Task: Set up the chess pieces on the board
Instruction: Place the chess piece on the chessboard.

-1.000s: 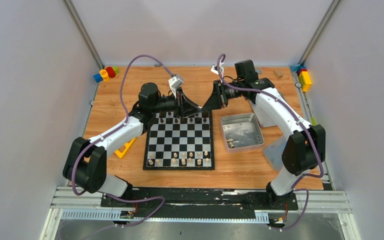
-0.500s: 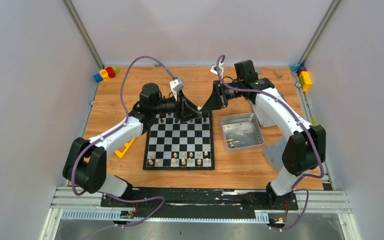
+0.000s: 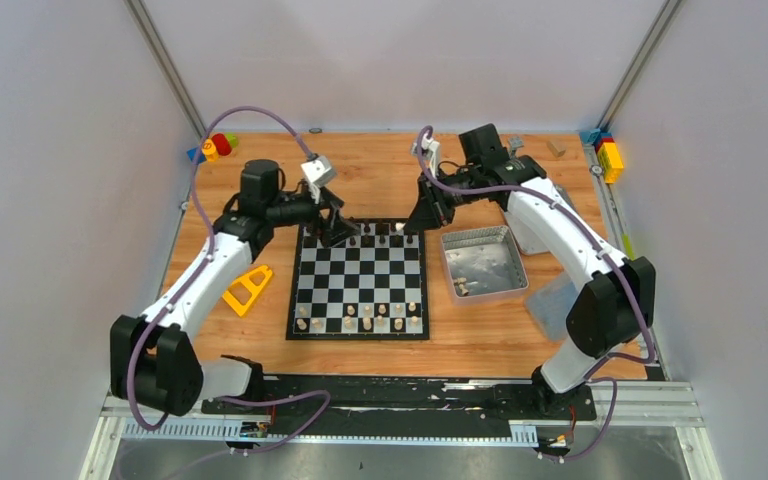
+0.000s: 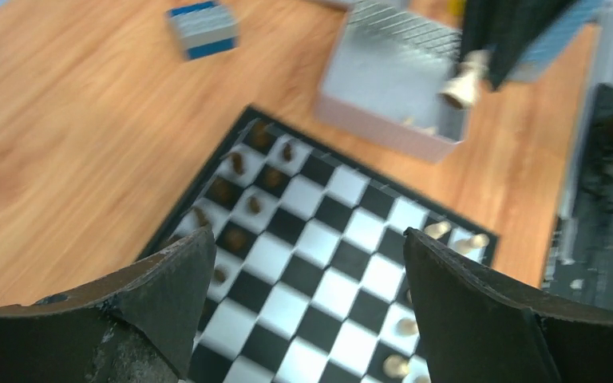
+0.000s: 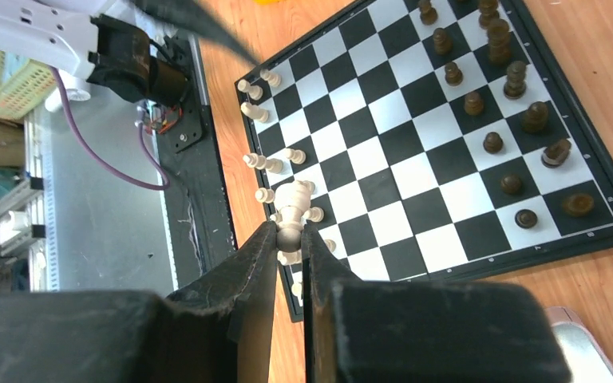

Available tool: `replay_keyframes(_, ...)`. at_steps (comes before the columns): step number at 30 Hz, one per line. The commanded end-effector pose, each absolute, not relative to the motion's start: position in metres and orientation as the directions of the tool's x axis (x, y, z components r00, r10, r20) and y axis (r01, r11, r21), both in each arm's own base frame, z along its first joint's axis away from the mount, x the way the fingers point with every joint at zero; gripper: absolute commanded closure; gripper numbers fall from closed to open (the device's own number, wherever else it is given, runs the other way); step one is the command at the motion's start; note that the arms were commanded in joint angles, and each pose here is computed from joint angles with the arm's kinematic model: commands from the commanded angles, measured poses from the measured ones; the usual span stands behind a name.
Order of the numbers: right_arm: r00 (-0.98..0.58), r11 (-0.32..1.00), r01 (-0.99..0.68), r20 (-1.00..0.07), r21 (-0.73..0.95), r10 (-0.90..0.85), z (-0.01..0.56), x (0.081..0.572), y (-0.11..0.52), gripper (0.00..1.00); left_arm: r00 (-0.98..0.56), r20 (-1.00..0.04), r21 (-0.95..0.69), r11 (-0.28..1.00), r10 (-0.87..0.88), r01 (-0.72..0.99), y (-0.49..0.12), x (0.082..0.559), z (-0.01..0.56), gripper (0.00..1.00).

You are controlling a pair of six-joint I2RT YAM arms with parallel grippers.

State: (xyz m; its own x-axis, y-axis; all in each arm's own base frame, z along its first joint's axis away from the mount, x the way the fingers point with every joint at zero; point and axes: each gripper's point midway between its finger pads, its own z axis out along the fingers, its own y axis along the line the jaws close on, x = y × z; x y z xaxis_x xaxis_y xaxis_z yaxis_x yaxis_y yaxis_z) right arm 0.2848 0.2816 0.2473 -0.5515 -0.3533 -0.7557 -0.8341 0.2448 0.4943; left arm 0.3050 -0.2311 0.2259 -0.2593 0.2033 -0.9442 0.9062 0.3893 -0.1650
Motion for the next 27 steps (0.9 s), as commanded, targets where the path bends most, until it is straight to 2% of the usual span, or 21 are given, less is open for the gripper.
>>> replay_keyframes(1,-0.463,0.250,-0.886,-0.751,0.390,-0.471,0.241,0.277,0.300,1.00,-0.232,-0.928,-0.034,0.552,0.293,0.833,-0.163,0.315,0.236,0.05)
replay_keyframes(6,-0.378,0.229,-0.926,-0.693,0.302,-0.614,0.218,0.263,0.334,1.00,-0.326,-0.908,-0.005,0.771,0.264,0.637,-0.079,0.325,0.241,0.01)
replay_keyframes(10,-0.325,0.188,-0.942,-0.622,0.276,-0.712,0.197,0.252,0.362,1.00,-0.439,-0.877,-0.045,0.874,0.197,0.483,-0.031,0.321,0.235,0.00)
replay_keyframes(14,-0.265,0.152,-0.958,-0.544,0.245,-0.796,0.169,0.240,0.387,1.00,-0.512,-0.856,-0.116,0.937,0.073,0.329,0.007,0.319,0.233,0.00)
replay_keyframes(19,-0.173,0.097,-0.978,-0.456,0.184,-0.873,0.139,0.224,0.408,1.00,-0.519,-0.854,-0.143,0.978,-0.042,0.155,0.056,0.318,0.238,0.00)
replay_keyframes(27,-0.106,0.055,-0.988,-0.370,0.145,-0.923,0.111,0.217,0.426,1.00,-0.495,-0.868,-0.109,0.989,-0.047,0.097,0.070,0.313,0.244,0.00)
